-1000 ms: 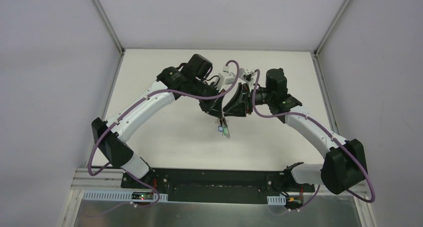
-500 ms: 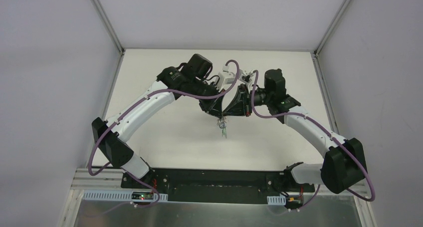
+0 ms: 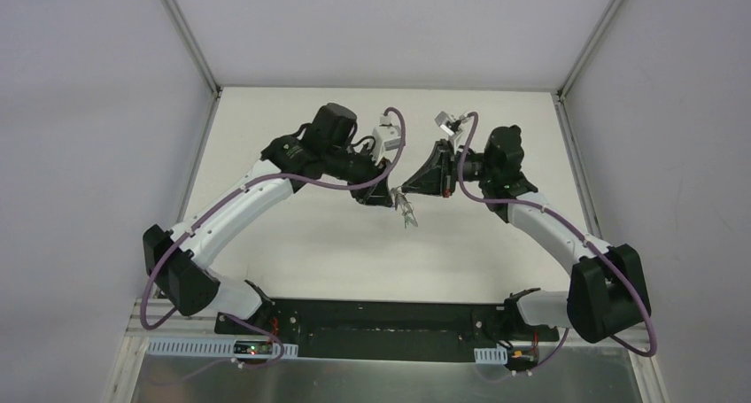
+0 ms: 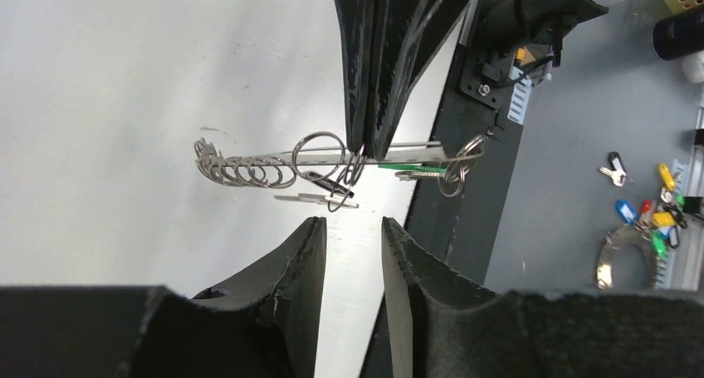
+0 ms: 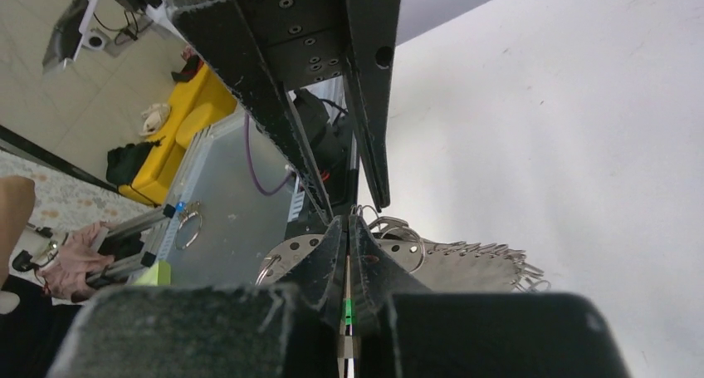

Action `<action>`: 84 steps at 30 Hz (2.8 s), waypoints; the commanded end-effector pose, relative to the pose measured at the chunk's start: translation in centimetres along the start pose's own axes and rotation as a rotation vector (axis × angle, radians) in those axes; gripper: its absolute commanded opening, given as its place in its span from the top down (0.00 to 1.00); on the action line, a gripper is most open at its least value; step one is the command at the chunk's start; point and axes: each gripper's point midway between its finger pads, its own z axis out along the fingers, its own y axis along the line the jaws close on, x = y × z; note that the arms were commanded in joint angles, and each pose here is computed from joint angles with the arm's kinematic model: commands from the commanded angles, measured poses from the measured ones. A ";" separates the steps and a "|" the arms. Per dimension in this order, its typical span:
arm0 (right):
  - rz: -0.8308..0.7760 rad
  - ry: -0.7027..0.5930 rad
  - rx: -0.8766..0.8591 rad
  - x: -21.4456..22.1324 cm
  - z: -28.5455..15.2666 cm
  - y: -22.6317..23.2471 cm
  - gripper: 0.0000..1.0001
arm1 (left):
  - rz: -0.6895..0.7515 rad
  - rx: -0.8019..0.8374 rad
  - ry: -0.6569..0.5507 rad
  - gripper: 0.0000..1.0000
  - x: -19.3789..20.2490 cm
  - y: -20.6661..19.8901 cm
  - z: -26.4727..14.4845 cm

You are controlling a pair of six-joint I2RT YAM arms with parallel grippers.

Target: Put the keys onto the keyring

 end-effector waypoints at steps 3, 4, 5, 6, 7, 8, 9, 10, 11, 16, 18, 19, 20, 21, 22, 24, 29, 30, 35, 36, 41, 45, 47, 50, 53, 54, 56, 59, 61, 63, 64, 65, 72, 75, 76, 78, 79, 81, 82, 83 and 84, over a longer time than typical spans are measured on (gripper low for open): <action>-0.054 -0.123 -0.019 -3.6 -0.4 1.3 1.00 | 0.198 0.003 -0.248 0.64 -3.9 -1.0 -1.8; -0.051 -0.125 -0.017 -3.6 -0.5 1.3 1.00 | 0.211 -0.008 -0.257 0.64 -4.1 -0.8 -1.8; -0.045 -0.127 -0.015 -3.6 -0.4 1.2 1.00 | 0.219 -0.021 -0.259 0.64 -4.2 -0.5 -1.8; -0.042 -0.128 -0.014 -3.6 -0.4 1.2 1.00 | 0.229 -0.035 -0.258 0.63 -4.2 -0.2 -1.8; -0.041 -0.129 -0.011 -3.6 -0.4 1.1 1.00 | 0.241 -0.054 -0.259 0.63 -4.4 0.2 -1.8; -0.036 -0.130 -0.009 -3.6 -0.4 1.0 1.00 | 0.252 -0.075 -0.259 0.63 -4.5 0.6 -1.8; -0.033 -0.129 -0.009 -3.5 -0.4 0.9 1.00 | 0.267 -0.092 -0.262 0.63 -4.7 0.8 -1.9; -0.029 -0.130 -0.007 -3.5 -0.4 0.9 1.00 | 0.283 -0.107 -0.260 0.63 -4.8 1.1 -2.0; -0.026 -0.131 -0.004 -3.5 -0.5 0.7 1.00 | 0.299 -0.117 -0.256 0.63 -4.8 1.3 -2.1; -0.010 -0.132 0.002 -3.4 -0.5 0.4 1.00 | 0.369 -0.094 -0.234 0.73 -4.3 1.1 -2.0; -0.006 -0.135 0.005 -3.4 -0.5 0.2 1.00 | 0.388 -0.070 -0.227 0.78 -4.0 0.7 -1.8; -0.003 -0.135 0.007 -3.4 -0.5 0.1 1.00 | 0.396 -0.057 -0.221 0.80 -3.9 0.6 -1.6; 0.000 -0.136 0.009 -3.4 -0.5 0.0 1.00 | 0.405 -0.046 -0.216 0.81 -3.7 0.4 -1.5; 0.004 -0.137 0.011 -3.4 -0.5 0.0 1.00 | 0.415 -0.034 -0.209 0.82 -3.5 0.2 -1.4; 0.007 -0.137 0.012 -3.4 -0.4 -0.1 1.00 | 0.425 -0.019 -0.203 0.82 -3.4 -0.1 -1.3; 0.014 -0.139 0.016 -3.4 -0.5 -0.3 1.00 | 0.446 0.000 -0.191 0.82 -3.1 -0.5 -1.0; 0.020 -0.142 0.020 -3.4 -0.5 -0.5 1.00 | 0.465 0.027 -0.174 0.82 -2.9 -1.1 -0.4; 0.022 -0.143 0.022 -3.4 -0.5 -0.5 1.00 | 0.464 0.032 -0.172 0.82 -2.9 -1.2 -0.4; 0.027 -0.151 0.033 -3.4 -0.6 -0.8 1.00 | 0.462 0.059 -0.173 0.84 -3.0 -1.9 -0.1; 0.029 -0.152 0.035 -3.4 -0.6 -0.8 1.00 | 0.458 0.060 -0.173 0.85 -3.0 -1.9 -0.1; 0.034 -0.152 0.036 -3.4 -0.6 -0.9 1.00 | 0.450 0.086 -0.170 0.86 -2.9 -2.2 0.2; 0.026 -0.154 0.039 -3.3 -0.7 -0.9 1.00 | 0.459 0.103 -0.158 0.86 -2.2 -2.4 0.2; 0.022 -0.156 0.042 -3.3 -0.8 -0.9 1.00 | 0.470 0.103 -0.144 0.86 -1.6 -2.3 0.1; 0.020 -0.158 0.046 -3.3 -0.8 -1.0 1.00 | 0.504 0.109 -0.119 0.86 -0.7 -2.5 -0.2; 0.023 -0.157 0.046 -3.3 -0.8 -1.1 1.00 | 0.536 0.111 -0.097 0.83 0.0 -2.6 -0.7; 0.021 -0.156 0.045 -3.3 -0.8 -1.1 1.00 | 0.548 0.103 -0.092 0.81 0.0 -2.5 -0.8; 0.010 -0.152 0.041 -3.2 -0.9 -1.0 1.00 | 0.562 0.071 -0.085 0.80 0.1 -2.1 -1.1; -0.005 -0.134 0.033 -2.7 -1.0 -0.8 1.00 | 0.555 -0.006 -0.089 0.79 -0.4 -1.0 -1.8; -0.028 -0.116 0.020 -2.4 -1.1 -0.6 1.00 | 0.530 -0.042 -0.110 0.77 -0.9 -0.2 -2.2; -0.040 -0.090 0.000 -1.9 -1.1 -0.3 1.00 | 0.498 -0.065 -0.140 0.75 -1.4 0.3 -2.5; -0.046 -0.077 -0.011 -1.7 -1.2 -0.2 1.00 | 0.485 -0.072 -0.159 0.74 -1.9 0.5 -2.6; -0.051 -0.070 -0.016 -1.6 -1.2 -0.1 1.00 | 0.472 -0.075 -0.175 0.73 -2.2 0.7 -2.7; -0.052 -0.044 -0.043 -1.1 -1.1 0.3 1.00 | 0.368 0.043 -0.260 0.73 -4.4 -0.6 -1.2; -0.053 -0.039 -0.051 -1.1 -1.0 0.5 1.00 | 0.317 0.099 -0.269 0.73 -4.8 -1.0 -0.4; -0.054 -0.040 -0.050 -1.1 -1.0 0.5 1.00 | 0.307 0.125 -0.271 0.73 -4.8 -1.3 -0.3; -0.053 -0.038 -0.052 -1.0 -1.0 0.5 1.00 | 0.293 0.159 -0.266 0.73 -4.7 -1.7 0.1; -0.055 -0.037 -0.053 -0.9 -1.0 0.5 1.00 | 0.292 0.167 -0.264 0.73 -4.6 -1.7 0.1; -0.056 -0.037 -0.052 -0.9 -1.1 0.6 1.00 | 0.287 0.165 -0.255 0.72 -4.3 -1.5 0.3; -0.057 -0.037 -0.053 -0.9 -1.1 0.6 1.00 | 0.284 0.164 -0.251 0.72 -4.1 -1.4 0.5; -0.058 -0.037 -0.053 -1.0 -1.0 0.6 1.00 | 0.278 0.165 -0.246 0.71 -3.9 -1.3 0.6; -0.058 -0.038 -0.053 -1.0 -1.0 0.6 1.00 | 0.273 0.164 -0.242 0.71 -3.8 -1.3 0.7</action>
